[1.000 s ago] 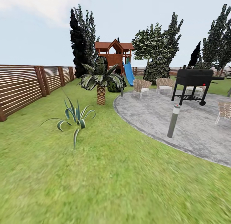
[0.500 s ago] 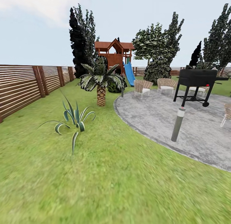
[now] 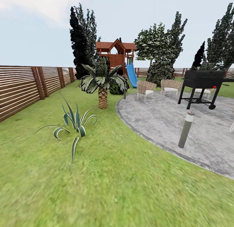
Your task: Take the three Easter eggs out of the wicker basket on the lawn in the garden, then place them on the lawn next to a single tree (choose any tree) so that all three eggs are next to the same tree and none are left in the basket.
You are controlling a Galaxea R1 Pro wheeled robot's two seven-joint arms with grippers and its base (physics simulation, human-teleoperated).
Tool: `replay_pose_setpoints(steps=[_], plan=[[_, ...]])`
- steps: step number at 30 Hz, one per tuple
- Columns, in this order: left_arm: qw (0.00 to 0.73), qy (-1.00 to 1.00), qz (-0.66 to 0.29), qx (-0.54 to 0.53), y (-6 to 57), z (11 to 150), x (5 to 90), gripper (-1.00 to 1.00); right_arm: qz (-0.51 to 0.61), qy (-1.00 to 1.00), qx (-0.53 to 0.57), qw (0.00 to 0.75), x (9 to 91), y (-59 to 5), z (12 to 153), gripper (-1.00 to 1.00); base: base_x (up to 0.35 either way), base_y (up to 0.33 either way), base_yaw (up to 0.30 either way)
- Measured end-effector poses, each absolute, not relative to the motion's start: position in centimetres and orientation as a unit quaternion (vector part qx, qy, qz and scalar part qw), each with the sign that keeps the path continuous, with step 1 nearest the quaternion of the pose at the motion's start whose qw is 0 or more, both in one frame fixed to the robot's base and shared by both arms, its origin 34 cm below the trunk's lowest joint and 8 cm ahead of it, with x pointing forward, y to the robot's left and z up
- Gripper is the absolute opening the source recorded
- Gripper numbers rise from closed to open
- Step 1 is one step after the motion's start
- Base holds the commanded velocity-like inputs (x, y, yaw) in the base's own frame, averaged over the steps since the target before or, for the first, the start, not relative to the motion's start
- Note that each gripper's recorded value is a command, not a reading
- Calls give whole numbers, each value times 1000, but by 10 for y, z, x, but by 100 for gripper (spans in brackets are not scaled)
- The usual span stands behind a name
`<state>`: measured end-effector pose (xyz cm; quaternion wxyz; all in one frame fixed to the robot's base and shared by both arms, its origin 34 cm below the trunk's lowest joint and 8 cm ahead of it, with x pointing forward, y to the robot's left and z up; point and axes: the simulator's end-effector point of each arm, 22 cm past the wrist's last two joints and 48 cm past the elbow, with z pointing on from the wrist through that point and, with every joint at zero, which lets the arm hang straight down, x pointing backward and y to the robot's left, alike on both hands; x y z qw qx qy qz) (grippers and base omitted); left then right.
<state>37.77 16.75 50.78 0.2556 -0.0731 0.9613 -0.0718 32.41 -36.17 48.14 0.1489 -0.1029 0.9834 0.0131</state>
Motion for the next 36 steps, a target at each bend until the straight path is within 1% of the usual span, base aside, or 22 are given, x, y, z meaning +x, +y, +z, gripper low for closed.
replay_pose_setpoints(steps=[10, 25, 32, 36], plan=[[256, 961, -72, -72, 168, 508, 378, 100, 13, 984, -103, 147, 322, -362, 481, 100, 337, 80, 0], [256, 961, -72, -72, 167, 508, 378, 100, 13, 984, -103, 147, 322, -362, 481, 100, 341, 8, -5], [256, 961, -72, -72, 167, 508, 378, 100, 13, 983, -105, 148, 322, -362, 481, 100, 341, 0, -208], [256, 961, -72, -72, 167, 508, 378, 100, 14, 981, -108, 159, 327, -361, 482, 100, 342, 0, -118]])
